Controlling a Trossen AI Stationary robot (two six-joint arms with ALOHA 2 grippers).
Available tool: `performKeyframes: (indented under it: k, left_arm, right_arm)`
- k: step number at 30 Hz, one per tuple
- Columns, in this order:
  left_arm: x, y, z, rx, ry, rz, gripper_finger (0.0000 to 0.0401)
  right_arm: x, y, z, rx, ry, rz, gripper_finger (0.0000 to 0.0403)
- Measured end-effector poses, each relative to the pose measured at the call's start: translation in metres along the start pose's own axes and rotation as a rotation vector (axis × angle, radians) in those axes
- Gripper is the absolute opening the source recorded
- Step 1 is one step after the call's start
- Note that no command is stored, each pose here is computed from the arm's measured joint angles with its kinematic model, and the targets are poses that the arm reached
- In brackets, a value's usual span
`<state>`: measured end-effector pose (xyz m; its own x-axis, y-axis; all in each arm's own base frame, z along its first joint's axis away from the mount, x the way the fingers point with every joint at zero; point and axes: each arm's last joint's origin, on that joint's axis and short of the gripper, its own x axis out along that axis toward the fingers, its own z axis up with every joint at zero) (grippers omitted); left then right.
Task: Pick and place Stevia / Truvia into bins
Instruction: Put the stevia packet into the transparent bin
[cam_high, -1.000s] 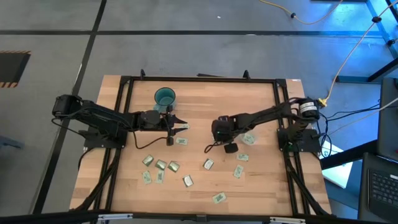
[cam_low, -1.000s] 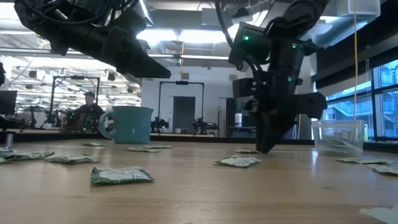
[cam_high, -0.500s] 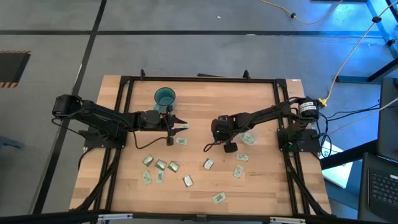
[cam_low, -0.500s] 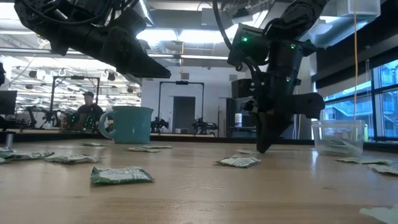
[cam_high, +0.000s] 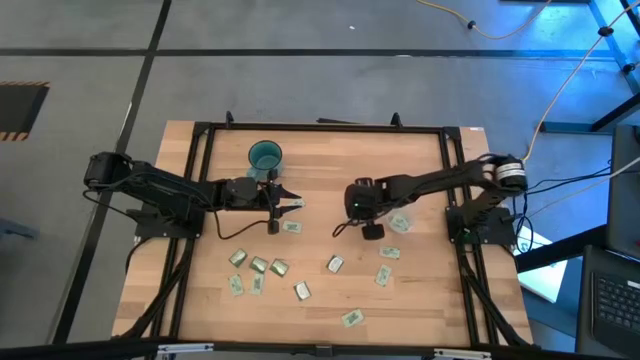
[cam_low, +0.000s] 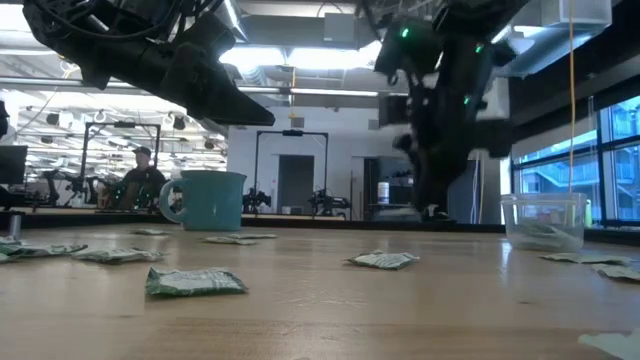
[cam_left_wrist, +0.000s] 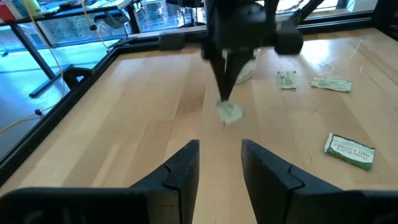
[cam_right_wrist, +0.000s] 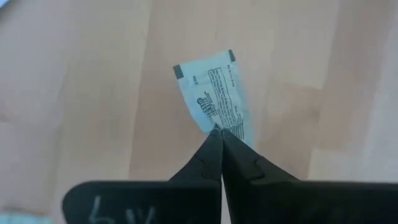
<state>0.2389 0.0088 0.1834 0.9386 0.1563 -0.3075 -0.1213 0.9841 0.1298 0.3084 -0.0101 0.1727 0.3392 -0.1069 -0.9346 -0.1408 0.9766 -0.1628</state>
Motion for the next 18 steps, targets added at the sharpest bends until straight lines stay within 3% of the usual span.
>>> performKeyframes:
  k: [4, 8, 14, 18]
  left_arm:
    - [0.000, 0.000, 0.000, 0.000, 0.000, 0.000, 0.0114]
    - [0.000, 0.000, 0.000, 0.000, 0.000, 0.000, 0.0114]
    - [0.000, 0.000, 0.000, 0.000, 0.000, 0.000, 0.0114]
    - [0.000, 0.000, 0.000, 0.000, 0.000, 0.000, 0.0114]
  right_arm:
    - [-0.029, -0.002, -0.008, 0.068, 0.003, -0.020, 0.0002]
    - [-0.058, -0.001, -0.024, 0.216, 0.046, -0.014, 0.0002]
    - [-0.093, 0.006, -0.054, 0.496, 0.203, -0.025, 0.0002]
    - [-0.104, 0.018, -0.064, 0.568, 0.264, -0.032, 0.0002]
